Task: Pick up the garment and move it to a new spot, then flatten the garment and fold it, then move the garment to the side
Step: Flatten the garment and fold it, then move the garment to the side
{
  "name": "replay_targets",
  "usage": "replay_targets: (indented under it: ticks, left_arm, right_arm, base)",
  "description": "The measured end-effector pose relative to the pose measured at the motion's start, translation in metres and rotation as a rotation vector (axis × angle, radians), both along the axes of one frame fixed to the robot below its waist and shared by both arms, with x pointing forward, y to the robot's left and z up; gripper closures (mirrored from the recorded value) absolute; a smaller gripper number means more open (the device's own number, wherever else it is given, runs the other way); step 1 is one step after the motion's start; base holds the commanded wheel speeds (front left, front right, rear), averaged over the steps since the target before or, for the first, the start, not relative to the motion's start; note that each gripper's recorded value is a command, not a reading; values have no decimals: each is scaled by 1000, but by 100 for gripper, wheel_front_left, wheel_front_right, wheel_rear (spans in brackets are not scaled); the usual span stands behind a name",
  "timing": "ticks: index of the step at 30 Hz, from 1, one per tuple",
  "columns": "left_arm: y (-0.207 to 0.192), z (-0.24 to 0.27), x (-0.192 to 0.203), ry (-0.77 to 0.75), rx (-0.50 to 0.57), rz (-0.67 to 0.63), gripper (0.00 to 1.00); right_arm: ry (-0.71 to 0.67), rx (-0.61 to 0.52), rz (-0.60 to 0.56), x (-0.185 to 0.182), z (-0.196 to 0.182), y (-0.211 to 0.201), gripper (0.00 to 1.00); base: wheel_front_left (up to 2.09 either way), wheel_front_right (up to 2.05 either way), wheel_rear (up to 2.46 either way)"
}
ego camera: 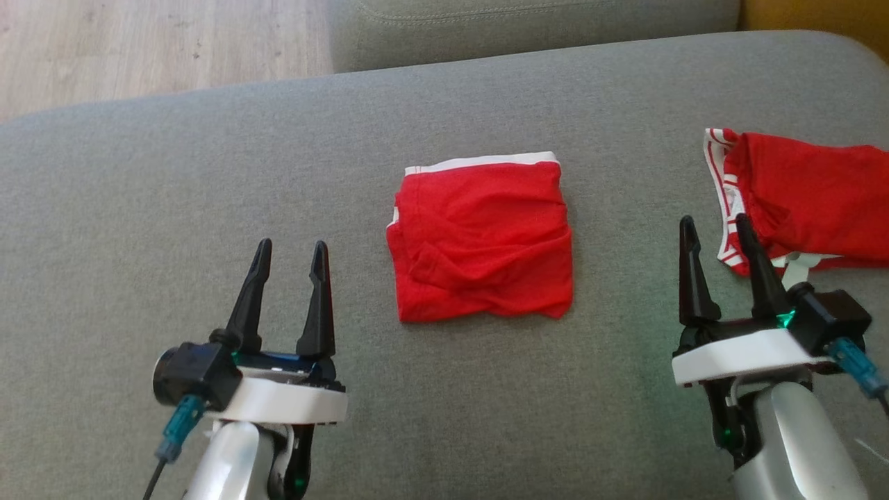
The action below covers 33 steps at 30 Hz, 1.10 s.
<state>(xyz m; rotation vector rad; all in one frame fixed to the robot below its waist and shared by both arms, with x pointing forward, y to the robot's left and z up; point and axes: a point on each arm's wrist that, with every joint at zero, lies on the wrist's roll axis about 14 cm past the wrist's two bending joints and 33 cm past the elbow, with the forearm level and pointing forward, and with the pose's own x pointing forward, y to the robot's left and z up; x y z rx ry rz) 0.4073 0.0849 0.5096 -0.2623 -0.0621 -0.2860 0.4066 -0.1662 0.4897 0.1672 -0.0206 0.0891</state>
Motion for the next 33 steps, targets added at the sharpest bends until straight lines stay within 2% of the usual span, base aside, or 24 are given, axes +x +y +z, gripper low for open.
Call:
replay_targets:
  ticks: [12, 13, 14, 20, 26, 30, 33]
  left_arm:
    - [2, -13, 2, 35, 1, -1, 0]
    - [3, -15, 3, 38, 2, 0, 0]
    - [3, -15, 4, 39, 1, 2, 0]
    - [12, -19, 15, 50, -5, 23, 0]
    - [28, -29, 14, 82, -4, 68, 0]
    - [41, -34, 11, 98, 7, 110, 0]
    - [47, -33, 10, 98, 6, 127, 0]
  right_arm:
    - [22, -6, 38, 17, -8, 13, 0]
    - [27, -10, 50, 21, -9, 17, 25]
    - [28, -20, 66, 26, -9, 22, 100]
    - [62, -75, 191, 59, -17, 64, 100]
    - [241, -149, 307, 77, -67, 101, 100]
    - [367, -196, 321, 81, -102, 104, 100]
    - [408, -203, 318, 83, -114, 103, 100]
  base:
    - [0, 0, 0]
    - [0, 0, 0]
    - [0, 0, 0]
    - [0, 0, 0]
    - [0, 0, 0]
    - [0, 0, 0]
    - [0, 0, 0]
